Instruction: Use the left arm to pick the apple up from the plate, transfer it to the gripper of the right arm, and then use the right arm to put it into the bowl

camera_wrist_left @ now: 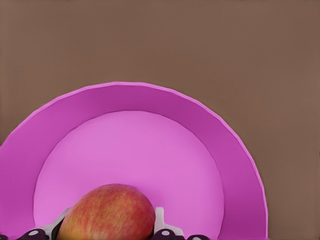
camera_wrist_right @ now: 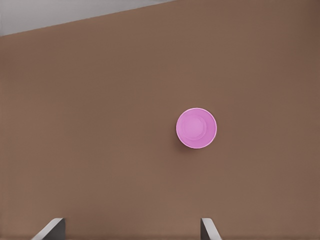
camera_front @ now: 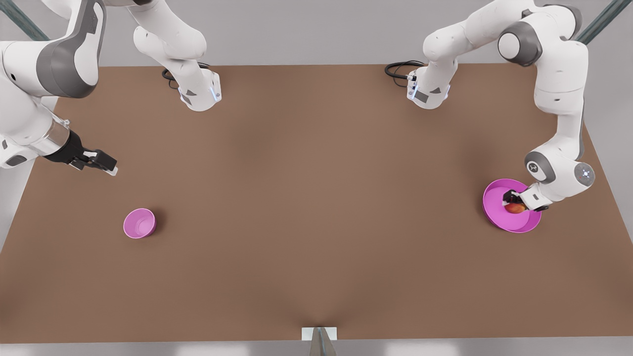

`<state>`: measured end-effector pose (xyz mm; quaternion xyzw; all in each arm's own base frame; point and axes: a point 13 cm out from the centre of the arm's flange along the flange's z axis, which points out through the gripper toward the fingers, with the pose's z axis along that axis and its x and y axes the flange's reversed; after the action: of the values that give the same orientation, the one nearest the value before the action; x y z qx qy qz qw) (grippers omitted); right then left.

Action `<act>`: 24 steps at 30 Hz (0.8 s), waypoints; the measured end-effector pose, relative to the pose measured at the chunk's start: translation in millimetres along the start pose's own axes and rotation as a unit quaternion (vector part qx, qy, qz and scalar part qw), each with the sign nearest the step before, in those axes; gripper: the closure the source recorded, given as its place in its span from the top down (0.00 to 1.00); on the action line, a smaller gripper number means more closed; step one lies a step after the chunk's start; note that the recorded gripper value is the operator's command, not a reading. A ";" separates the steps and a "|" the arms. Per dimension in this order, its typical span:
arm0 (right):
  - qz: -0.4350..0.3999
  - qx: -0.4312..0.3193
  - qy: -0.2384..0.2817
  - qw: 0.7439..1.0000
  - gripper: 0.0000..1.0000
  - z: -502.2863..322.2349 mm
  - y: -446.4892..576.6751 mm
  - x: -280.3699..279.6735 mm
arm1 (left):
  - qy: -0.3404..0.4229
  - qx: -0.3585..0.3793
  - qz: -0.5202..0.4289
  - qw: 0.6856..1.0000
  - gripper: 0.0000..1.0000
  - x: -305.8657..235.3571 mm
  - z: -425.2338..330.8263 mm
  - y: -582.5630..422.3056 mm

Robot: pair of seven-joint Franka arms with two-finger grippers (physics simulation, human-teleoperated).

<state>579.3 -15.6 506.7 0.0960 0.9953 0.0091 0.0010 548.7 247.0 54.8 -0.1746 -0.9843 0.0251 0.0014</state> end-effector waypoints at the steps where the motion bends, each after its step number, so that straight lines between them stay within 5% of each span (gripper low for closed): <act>1: 0.000 0.000 0.000 1.000 1.00 0.0 0.0 0.0 | -0.004 -0.003 0.001 1.000 0.74 -2.9 -6.7 1.1; 7: -0.002 0.000 0.000 1.000 1.00 0.0 1.8 0.4 | -0.069 0.005 0.004 0.998 0.72 -73.6 -96.0 -22.0; 16: -0.027 -0.007 0.009 1.000 1.00 5.1 26.2 0.4 | -0.124 0.192 0.058 0.972 0.70 -207.0 -152.9 -298.2; 24: -0.031 -0.245 0.171 0.954 1.00 130.9 217.3 40.8 | -0.143 0.433 -0.001 0.890 0.71 -250.9 -153.4 -479.8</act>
<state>581.3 207.8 379.8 0.0586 0.9502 0.2690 -0.1457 621.2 -281.7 233.5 -0.1500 -0.8658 0.4731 -0.0643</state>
